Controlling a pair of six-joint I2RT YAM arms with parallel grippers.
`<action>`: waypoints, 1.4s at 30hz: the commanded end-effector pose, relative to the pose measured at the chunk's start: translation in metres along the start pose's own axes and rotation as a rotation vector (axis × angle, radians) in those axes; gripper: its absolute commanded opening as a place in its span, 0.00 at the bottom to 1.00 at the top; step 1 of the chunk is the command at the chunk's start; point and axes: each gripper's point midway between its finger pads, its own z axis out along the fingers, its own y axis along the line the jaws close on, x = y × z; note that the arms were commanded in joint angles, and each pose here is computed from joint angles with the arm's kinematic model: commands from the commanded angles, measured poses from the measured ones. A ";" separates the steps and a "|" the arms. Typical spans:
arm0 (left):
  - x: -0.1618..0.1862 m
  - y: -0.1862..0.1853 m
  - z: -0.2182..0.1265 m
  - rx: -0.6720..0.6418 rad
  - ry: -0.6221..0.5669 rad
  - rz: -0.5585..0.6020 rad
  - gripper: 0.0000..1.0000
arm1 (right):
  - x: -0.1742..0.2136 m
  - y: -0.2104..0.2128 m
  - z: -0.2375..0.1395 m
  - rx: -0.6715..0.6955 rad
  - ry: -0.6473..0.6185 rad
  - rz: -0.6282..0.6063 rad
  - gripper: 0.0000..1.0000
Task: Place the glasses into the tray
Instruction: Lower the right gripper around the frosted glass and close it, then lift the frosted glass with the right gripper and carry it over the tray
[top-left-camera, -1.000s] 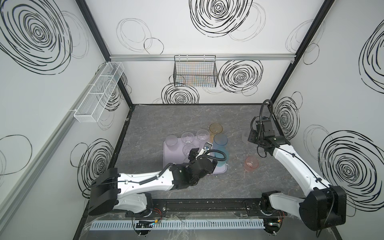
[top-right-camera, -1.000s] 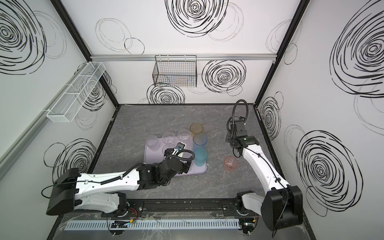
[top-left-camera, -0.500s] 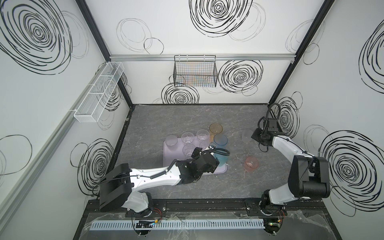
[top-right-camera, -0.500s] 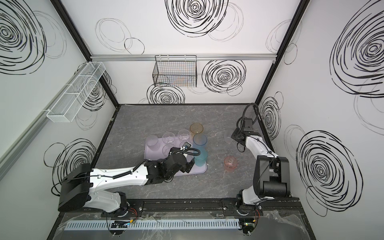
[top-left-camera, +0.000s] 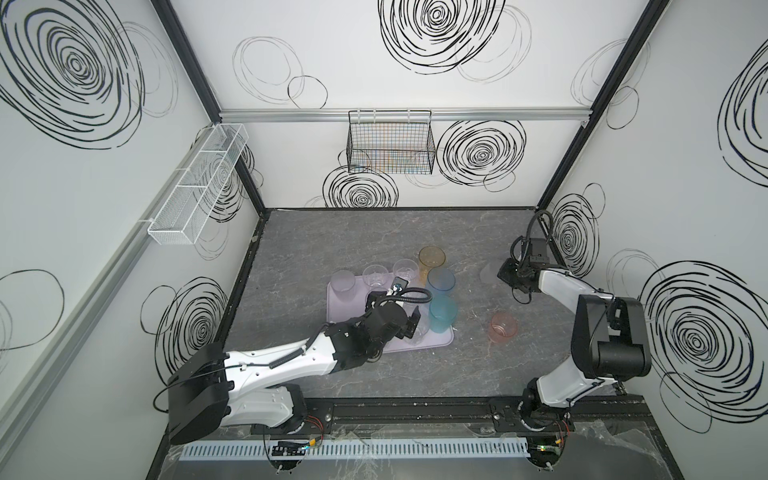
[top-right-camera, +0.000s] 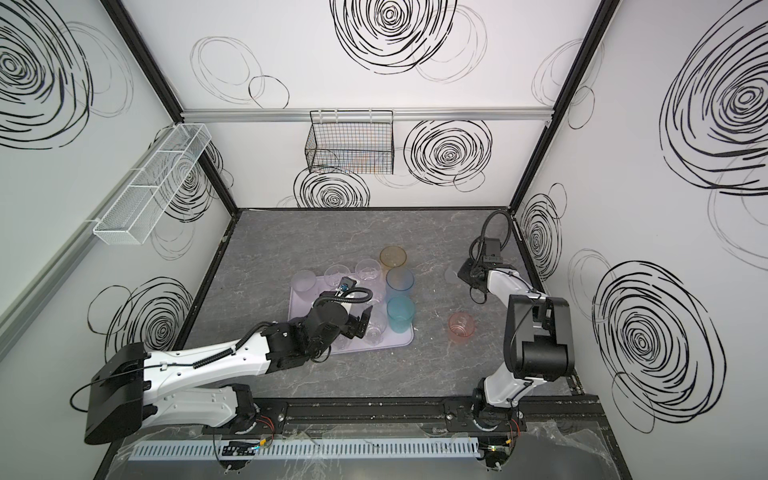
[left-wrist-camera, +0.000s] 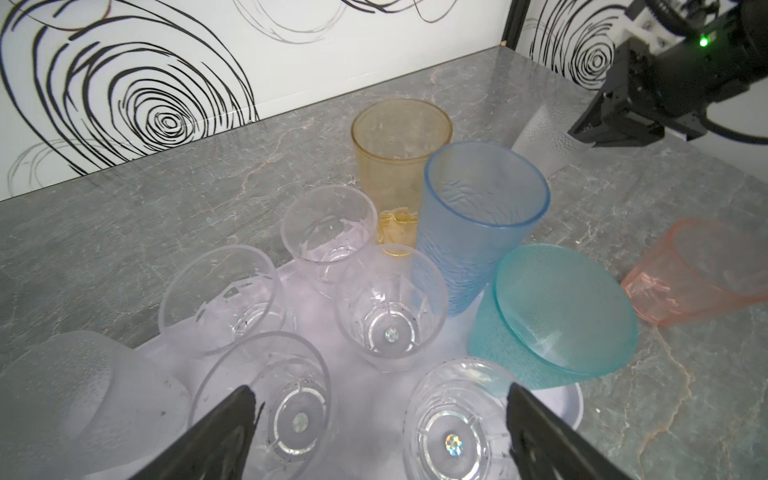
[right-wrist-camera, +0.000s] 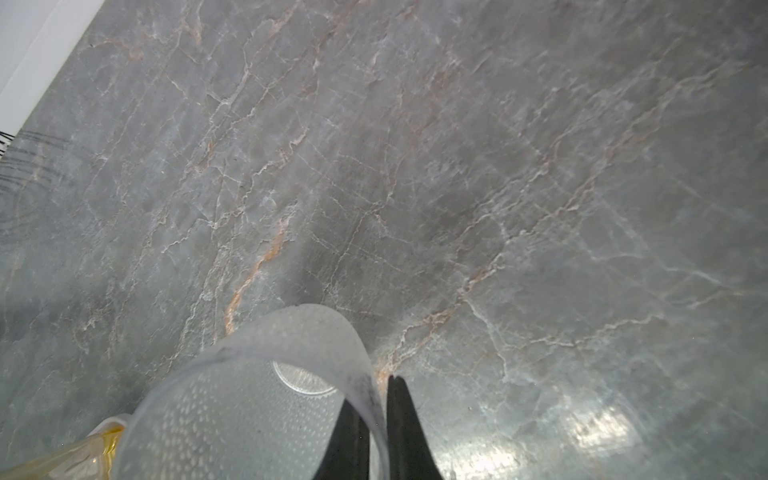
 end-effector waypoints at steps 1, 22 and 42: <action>-0.021 0.017 -0.013 -0.028 -0.082 -0.076 0.96 | -0.024 0.020 -0.031 -0.040 -0.088 -0.024 0.03; -0.054 0.171 -0.070 -0.328 -0.143 -0.327 0.96 | 0.047 0.246 -0.226 -0.413 -0.264 -0.493 0.00; -0.017 0.280 -0.137 -0.756 -0.213 -0.573 0.96 | 0.343 0.348 -0.150 -0.492 0.199 -1.006 0.00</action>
